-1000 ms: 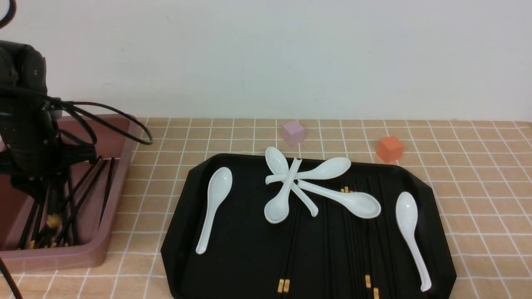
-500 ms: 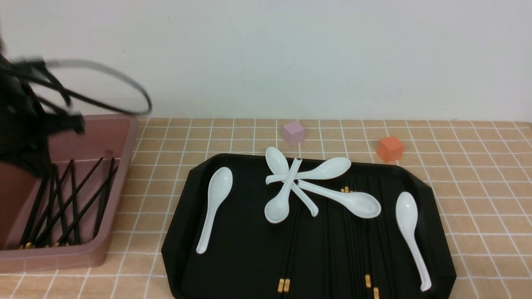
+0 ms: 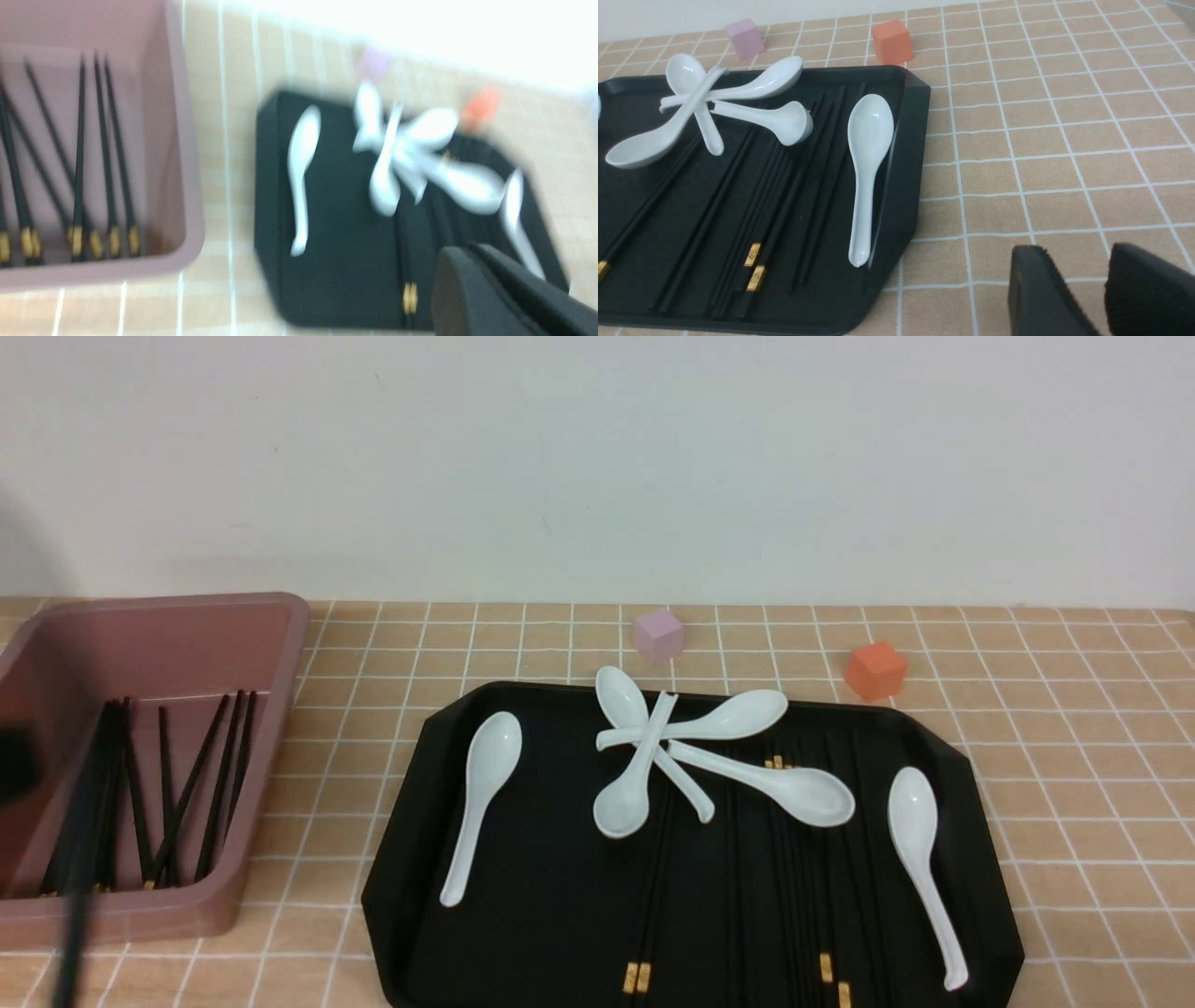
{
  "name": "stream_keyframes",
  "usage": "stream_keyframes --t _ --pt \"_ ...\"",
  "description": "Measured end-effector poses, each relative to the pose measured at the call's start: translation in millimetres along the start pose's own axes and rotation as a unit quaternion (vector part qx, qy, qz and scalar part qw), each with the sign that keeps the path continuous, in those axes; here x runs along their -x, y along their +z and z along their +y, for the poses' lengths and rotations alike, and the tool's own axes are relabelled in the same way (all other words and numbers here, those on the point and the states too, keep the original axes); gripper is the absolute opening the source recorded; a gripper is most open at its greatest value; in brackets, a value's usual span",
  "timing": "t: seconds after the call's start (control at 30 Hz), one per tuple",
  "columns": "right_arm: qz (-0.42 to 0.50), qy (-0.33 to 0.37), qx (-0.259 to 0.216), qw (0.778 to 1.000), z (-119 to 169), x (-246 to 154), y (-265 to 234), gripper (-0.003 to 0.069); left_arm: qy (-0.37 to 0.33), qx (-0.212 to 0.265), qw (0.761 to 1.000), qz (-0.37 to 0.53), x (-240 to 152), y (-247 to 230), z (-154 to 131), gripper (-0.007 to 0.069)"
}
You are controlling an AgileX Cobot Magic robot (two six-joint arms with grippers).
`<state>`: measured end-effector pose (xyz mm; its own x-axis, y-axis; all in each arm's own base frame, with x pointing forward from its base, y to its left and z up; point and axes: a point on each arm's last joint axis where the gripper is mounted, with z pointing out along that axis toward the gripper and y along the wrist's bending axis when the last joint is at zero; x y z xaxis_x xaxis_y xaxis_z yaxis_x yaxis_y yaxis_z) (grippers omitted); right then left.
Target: On brown tablecloth take chopsticks from black tray and put them in box.
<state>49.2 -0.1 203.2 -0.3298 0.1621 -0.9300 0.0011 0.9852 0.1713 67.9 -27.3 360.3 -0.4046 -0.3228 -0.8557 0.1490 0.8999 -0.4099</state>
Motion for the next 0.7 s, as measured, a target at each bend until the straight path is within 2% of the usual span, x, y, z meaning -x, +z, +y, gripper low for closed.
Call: stream_keyframes --t 0.03,0.13,0.23,0.37,0.7 --pt "0.0 0.0 0.0 1.0 0.0 0.0 0.0 0.024 -0.003 0.001 1.0 -0.001 -6.3 0.5 2.7 -0.0013" --pt "0.0 0.0 0.0 1.0 0.0 0.0 0.0 0.024 -0.048 -0.019 0.992 -0.111 -53.1 -23.0 14.9 -0.0013" --pt "0.0 0.0 0.0 1.0 0.0 0.0 0.0 0.024 -0.073 -0.029 0.986 -0.15 -71.8 -25.9 22.7 -0.0013" --pt "0.0 0.0 0.0 1.0 0.0 0.0 0.0 0.024 -0.057 -0.01 0.981 -0.182 -74.0 -24.7 29.7 -0.0013" --pt "0.0 0.0 0.0 1.0 0.0 -0.1 0.0 0.024 -0.01 0.031 0.981 -0.189 -73.6 -24.3 36.0 -0.0013"
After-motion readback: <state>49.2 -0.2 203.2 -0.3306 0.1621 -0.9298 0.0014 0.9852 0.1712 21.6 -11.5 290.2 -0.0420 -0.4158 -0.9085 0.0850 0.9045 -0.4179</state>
